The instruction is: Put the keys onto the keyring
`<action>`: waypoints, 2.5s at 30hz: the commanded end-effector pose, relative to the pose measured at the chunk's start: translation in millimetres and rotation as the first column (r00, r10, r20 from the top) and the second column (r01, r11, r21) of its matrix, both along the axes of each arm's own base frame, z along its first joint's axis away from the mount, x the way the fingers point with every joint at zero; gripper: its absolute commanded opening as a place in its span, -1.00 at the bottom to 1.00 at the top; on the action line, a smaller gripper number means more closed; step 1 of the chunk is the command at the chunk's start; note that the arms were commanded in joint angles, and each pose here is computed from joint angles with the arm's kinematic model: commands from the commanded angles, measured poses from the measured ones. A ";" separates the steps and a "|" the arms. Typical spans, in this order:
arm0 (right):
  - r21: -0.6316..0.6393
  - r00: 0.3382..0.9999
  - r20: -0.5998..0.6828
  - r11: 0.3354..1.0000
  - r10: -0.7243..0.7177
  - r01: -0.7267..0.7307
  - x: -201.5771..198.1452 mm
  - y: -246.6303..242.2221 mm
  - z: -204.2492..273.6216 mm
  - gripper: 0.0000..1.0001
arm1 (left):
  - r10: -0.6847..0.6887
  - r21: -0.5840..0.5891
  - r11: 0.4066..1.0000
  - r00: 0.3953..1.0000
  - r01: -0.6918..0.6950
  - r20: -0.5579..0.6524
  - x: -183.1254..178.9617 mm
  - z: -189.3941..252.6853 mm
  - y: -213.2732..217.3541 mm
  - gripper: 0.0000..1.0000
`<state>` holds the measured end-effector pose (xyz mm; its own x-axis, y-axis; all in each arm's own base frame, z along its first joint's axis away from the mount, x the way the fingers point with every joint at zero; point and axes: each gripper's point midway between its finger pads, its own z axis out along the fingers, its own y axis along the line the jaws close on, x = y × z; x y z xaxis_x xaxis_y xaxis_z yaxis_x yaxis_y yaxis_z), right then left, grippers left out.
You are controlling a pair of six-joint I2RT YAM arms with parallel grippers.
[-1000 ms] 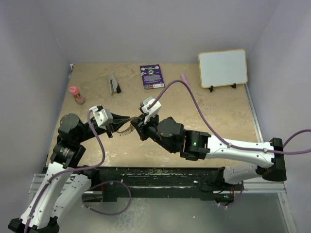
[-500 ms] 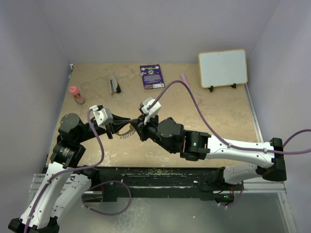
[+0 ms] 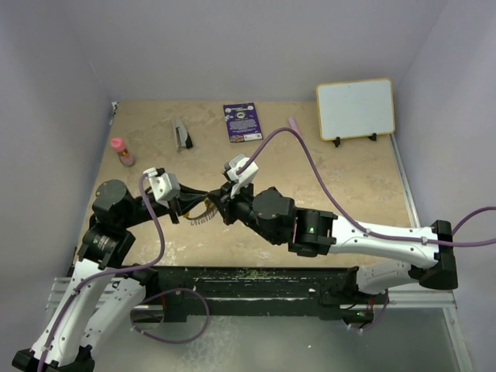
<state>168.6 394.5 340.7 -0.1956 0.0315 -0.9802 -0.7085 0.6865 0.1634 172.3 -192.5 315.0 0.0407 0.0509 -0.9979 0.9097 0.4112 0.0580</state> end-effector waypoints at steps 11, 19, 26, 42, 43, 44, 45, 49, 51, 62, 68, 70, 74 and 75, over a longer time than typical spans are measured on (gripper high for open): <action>0.080 0.998 0.005 0.995 -0.061 0.060 4.7 -17.2 26.3 -1.00 | 0.007 -0.031 1.000 0.994 -0.004 0.108 -6.7 40.1 3.0 -0.93; 0.079 0.998 0.001 0.995 -0.066 0.066 5.3 -17.5 23.1 -1.00 | 0.009 -0.049 0.999 0.994 -0.003 0.108 -6.2 45.6 2.1 -0.93; 0.076 0.997 -0.003 0.994 -0.074 0.074 5.8 -19.6 22.1 -1.00 | 0.003 -0.052 0.999 0.994 0.002 0.106 -8.4 46.8 2.0 -0.93; 0.085 0.997 -0.028 0.994 -0.072 0.074 3.6 -22.8 18.2 -1.00 | -0.001 -0.063 0.998 0.991 0.009 0.131 -13.4 52.8 3.0 -0.93; 0.086 0.997 -0.028 0.993 -0.073 0.075 3.6 -23.3 18.4 -1.00 | -0.003 -0.064 0.998 0.991 0.011 0.131 -13.6 52.9 2.7 -0.93; 0.086 0.997 -0.028 0.993 -0.075 0.077 4.0 -23.5 17.9 -1.00 | -0.003 -0.063 0.998 0.992 0.011 0.128 -13.0 52.4 2.5 -0.93; 0.088 0.997 -0.029 0.993 -0.078 0.080 4.2 -23.9 18.3 -1.00 | -0.003 -0.063 0.998 0.992 0.011 0.129 -13.1 52.5 2.5 -0.93; 0.085 0.996 -0.032 0.992 -0.087 0.090 5.2 -24.6 17.1 -1.00 | 0.001 -0.063 0.998 0.992 0.007 0.129 -12.5 51.9 2.9 -0.93; 0.081 0.995 -0.034 0.993 -0.089 0.092 5.5 -24.2 16.0 -1.00 | 0.009 -0.064 0.998 0.992 -0.001 0.129 -11.4 52.1 3.5 -0.93; 0.021 0.984 -0.046 0.984 -0.174 0.176 17.5 -22.1 9.1 -1.00 | 0.061 -0.081 0.995 0.992 -0.052 0.108 -4.9 52.1 7.5 -0.93; 0.029 0.980 -0.056 0.981 -0.190 0.192 19.5 -20.4 7.8 -1.00 | 0.038 -0.092 0.995 0.998 -0.033 0.056 -8.5 45.5 4.6 -0.93; 0.034 0.980 -0.057 0.980 -0.192 0.194 19.4 -21.3 8.6 -1.00 | 0.047 -0.087 0.995 0.997 -0.042 0.056 -7.1 42.8 5.5 -0.93; 0.026 0.979 -0.081 0.982 -0.185 0.188 15.8 -26.0 3.3 -1.00 | 0.074 -0.065 0.995 0.995 -0.070 0.067 0.1 34.6 7.8 -0.93; 0.027 0.981 -0.088 0.984 -0.174 0.177 13.8 -26.6 1.6 -1.00 | 0.076 -0.052 0.996 0.995 -0.073 0.068 3.1 29.4 7.5 -0.93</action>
<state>181.7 378.2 315.3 -0.2611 0.0096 -0.9653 -0.5853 0.7936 0.1662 169.6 -186.0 340.3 0.0618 0.0025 -0.9981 0.8843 0.4636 0.0559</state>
